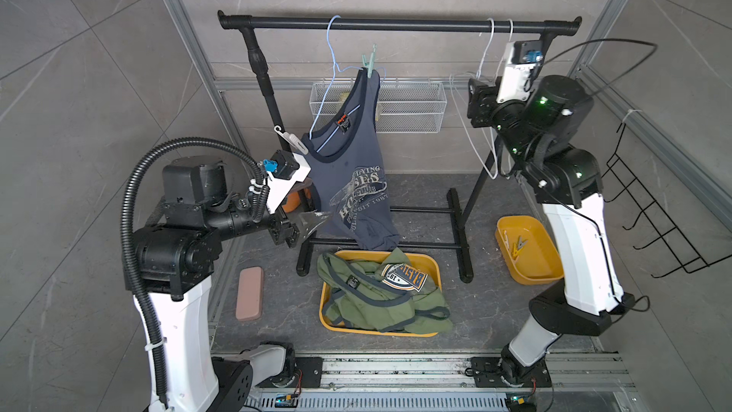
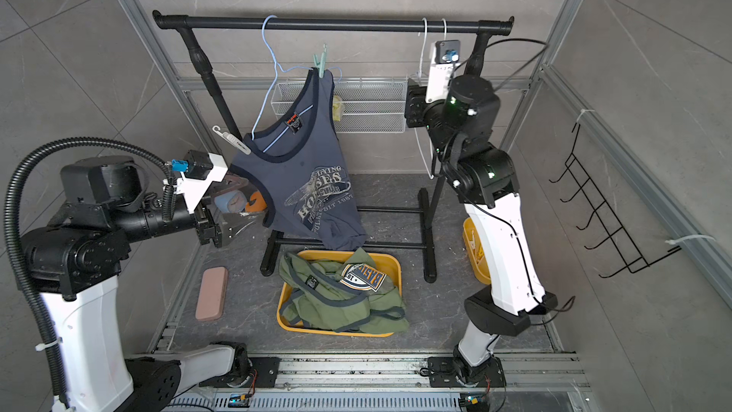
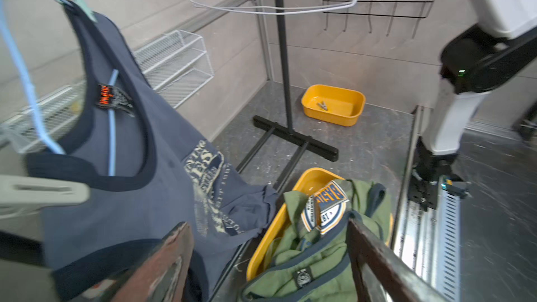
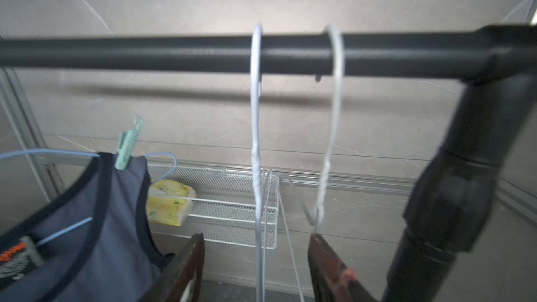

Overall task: Remove the clothespins securing tank tops to the hanger
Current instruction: Place the hanger on the clothesline, then pick up the hanger from the clothesline.

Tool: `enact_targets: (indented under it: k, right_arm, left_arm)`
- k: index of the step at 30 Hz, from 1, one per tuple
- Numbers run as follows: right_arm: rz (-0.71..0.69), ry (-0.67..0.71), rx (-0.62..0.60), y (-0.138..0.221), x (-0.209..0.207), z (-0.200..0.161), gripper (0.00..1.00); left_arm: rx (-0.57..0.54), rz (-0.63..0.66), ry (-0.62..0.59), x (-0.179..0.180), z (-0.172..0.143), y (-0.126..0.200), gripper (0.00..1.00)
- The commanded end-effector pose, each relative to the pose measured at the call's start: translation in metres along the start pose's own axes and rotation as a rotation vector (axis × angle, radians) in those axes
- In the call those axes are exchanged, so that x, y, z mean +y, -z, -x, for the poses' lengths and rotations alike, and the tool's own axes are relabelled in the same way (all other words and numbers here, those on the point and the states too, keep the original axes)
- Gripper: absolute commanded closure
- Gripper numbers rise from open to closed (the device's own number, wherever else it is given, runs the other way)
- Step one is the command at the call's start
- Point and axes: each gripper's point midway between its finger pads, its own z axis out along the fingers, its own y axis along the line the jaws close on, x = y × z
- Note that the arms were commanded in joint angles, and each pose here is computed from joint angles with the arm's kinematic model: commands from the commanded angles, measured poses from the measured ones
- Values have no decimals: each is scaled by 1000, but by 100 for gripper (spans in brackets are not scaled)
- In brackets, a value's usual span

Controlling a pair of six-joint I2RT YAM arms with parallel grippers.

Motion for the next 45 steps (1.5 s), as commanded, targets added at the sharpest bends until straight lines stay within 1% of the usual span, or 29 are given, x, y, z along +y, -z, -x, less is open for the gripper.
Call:
enact_targets:
  k: [1, 3, 5, 6, 9, 11, 13, 15, 18, 20, 21, 25, 28, 29, 33, 36, 42, 45]
  right_arm:
    - [99, -123, -33, 20, 13, 18, 41]
    - [134, -144, -13, 23, 20, 15, 41]
    - [184, -159, 0, 24, 34, 11, 41]
    - [207, -159, 3, 26, 42, 10, 41]
    - [253, -128, -5, 33, 65, 12, 41]
    - [285, -111, -17, 39, 80, 16, 41]
    - [331, -103, -28, 46, 96, 20, 41]
    - [358, -104, -29, 50, 107, 22, 41]
    - [405, -131, -15, 50, 123, 17, 41]
    - [435, -147, -3, 48, 136, 12, 42]
    - [452, -155, 1, 47, 143, 9, 42]
    - [512, -198, 14, 40, 170, 0, 42]
    - [555, -231, 33, 33, 192, -8, 41]
    - [564, -246, 23, 34, 194, -4, 41]
    - [605, -304, 33, 26, 215, -9, 41]
    - [630, -353, 40, 21, 227, -13, 41]
    - [665, -440, 27, 12, 244, -13, 40]
    - [672, -481, 25, 5, 252, -16, 40]
  left_arm:
    - [-25, 203, 58, 36, 13, 7, 13]
    - [-36, 368, 108, 67, 15, 14, 14]
    - [-49, 551, 148, 98, 17, 28, 14]
    - [-53, 597, 155, 105, 18, 34, 14]
    - [-58, 675, 149, 114, 21, 47, 14]
    - [-59, 749, 165, 123, 19, 57, 15]
    - [-48, 806, 193, 133, 12, 63, 20]
    - [-40, 822, 206, 137, 6, 63, 23]
    - [-36, 910, 252, 149, -4, 77, 33]
    - [-27, 970, 277, 160, -12, 84, 34]
    - [-22, 981, 291, 164, -17, 84, 33]
    - [13, 902, 356, 170, -42, 59, 33]
    - [37, 804, 390, 171, -60, 33, 32]
    - [44, 785, 401, 172, -65, 26, 32]
    - [58, 718, 432, 178, -78, 4, 31]
    - [44, 679, 452, 183, -80, -8, 28]
    - [-18, 539, 478, 182, -68, -34, 25]
    - [-13, 487, 479, 178, -69, -49, 25]
